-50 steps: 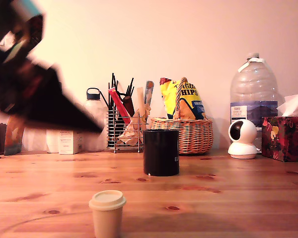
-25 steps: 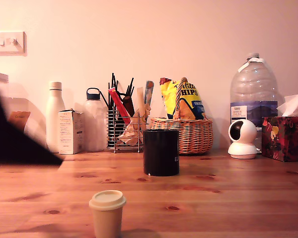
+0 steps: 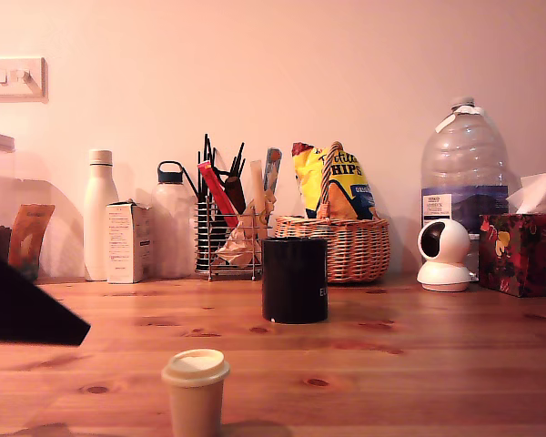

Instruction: Pick up the coffee capsules from the table one by one and drop them inside the nearest coffee cup

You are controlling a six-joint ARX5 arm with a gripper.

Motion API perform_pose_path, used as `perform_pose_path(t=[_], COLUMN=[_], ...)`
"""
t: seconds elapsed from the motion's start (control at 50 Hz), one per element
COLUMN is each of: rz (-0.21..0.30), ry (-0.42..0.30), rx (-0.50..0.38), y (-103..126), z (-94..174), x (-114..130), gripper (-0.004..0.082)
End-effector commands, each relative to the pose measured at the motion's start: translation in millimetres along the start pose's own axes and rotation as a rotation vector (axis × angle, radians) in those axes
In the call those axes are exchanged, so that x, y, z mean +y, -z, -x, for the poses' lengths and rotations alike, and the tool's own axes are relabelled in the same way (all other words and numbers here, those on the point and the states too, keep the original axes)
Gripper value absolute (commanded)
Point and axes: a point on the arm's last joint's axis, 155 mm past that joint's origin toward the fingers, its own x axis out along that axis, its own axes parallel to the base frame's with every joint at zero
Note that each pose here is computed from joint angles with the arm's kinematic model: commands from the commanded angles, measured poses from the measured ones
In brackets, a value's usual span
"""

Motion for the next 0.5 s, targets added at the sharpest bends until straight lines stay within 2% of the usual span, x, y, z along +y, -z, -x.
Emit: perform_pose_path(t=[0.0,0.08,0.2,0.42,0.44,0.48], rz=[0.004,-0.001,-0.026,-0.043,-0.062,-0.067], ry=[-0.029,-0.065,-0.062,-0.051,-0.05,-0.05], rx=[0.006,-0.001,-0.007,-0.017,-0.018,-0.019], y=[4.5,2.4,0.8,-2.0,-2.3,-3.0], z=[0.3,0.6,0.6,0.4,0.3,-0.2], x=[5.7,12.3,11.8,9.5,9.3,8.7], gripper=[0.0207,0.0362,0.0471,0.0501,0.0512,0.0529])
